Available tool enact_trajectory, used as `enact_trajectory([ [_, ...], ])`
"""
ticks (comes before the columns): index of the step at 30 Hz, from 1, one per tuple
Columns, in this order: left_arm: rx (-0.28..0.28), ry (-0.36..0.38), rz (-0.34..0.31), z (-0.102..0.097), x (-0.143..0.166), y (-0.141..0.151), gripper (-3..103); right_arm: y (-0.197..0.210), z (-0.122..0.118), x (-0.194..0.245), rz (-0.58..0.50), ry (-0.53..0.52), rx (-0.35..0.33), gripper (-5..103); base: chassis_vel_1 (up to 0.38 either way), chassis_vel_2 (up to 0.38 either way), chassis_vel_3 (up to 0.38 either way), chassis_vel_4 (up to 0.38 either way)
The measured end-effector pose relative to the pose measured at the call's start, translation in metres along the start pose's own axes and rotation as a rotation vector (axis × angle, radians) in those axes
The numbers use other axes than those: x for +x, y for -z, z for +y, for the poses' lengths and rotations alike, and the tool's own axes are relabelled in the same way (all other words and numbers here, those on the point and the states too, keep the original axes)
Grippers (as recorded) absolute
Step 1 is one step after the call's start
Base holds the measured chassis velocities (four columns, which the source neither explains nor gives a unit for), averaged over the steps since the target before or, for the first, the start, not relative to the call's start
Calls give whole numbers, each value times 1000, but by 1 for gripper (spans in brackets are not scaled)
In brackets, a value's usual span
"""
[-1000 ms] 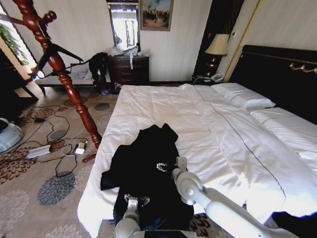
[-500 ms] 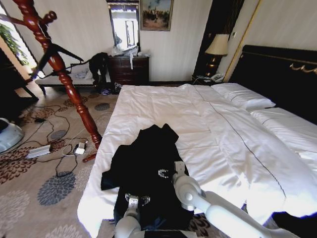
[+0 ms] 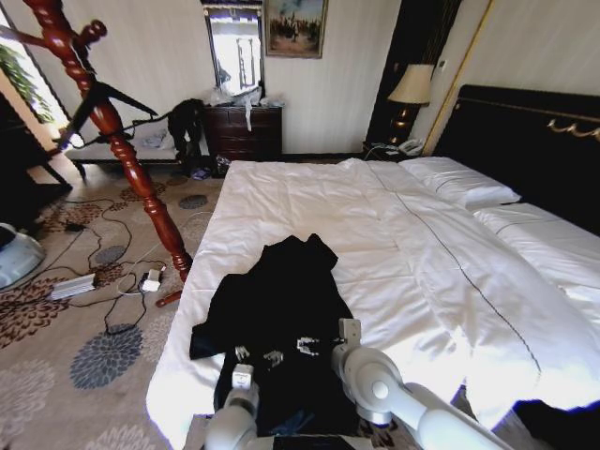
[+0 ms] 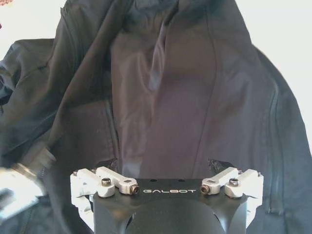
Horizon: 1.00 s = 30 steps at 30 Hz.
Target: Pick up the clothes from the bed and hang them on the clothes hanger.
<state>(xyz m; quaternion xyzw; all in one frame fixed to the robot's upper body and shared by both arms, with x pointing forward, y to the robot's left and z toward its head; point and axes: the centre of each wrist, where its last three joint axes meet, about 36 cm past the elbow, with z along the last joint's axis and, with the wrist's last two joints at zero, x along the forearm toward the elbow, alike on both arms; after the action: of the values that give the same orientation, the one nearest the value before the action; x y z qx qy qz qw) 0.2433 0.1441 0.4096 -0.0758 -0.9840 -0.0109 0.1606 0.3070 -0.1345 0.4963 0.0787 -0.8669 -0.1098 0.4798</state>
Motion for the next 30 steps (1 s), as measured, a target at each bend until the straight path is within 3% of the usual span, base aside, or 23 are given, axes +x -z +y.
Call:
enact_trajectory([
  [4, 35, 6, -133, 10, 6, 33, 100, -11, 8, -7, 44, 20, -2, 100, 0, 0, 0, 0],
  [7, 59, 24, -175, 15, 4, 49, 100, -26, 17, -17, 55, 11, 41, 100, 0, 0, 0, 0],
  [8, 59, 24, -175, 15, 4, 49, 100, -26, 17, -17, 55, 11, 41, 100, 0, 0, 0, 0],
  [12, 75, 58, -172, 17, -1, 55, 100, -53, 33, -34, 93, -47, 153, 100, 0, 0, 0, 0],
  [17, 80, 60, -157, 14, -1, 54, 100, -60, 36, -36, 103, -77, 185, 101, 0, 0, 0, 0],
  [21, 77, 63, -151, 13, -4, 52, 100, -62, 39, -36, 108, -73, 181, 86, 0, 0, 0, 0],
  [24, 72, 65, -146, 14, -6, 51, 100, -63, 41, -37, 112, -78, 181, 82, 0, 0, 0, 0],
  [30, 62, 57, -110, 10, -8, 43, 100, -64, 34, -35, 128, -113, 186, 55, 0, 0, 0, 0],
])
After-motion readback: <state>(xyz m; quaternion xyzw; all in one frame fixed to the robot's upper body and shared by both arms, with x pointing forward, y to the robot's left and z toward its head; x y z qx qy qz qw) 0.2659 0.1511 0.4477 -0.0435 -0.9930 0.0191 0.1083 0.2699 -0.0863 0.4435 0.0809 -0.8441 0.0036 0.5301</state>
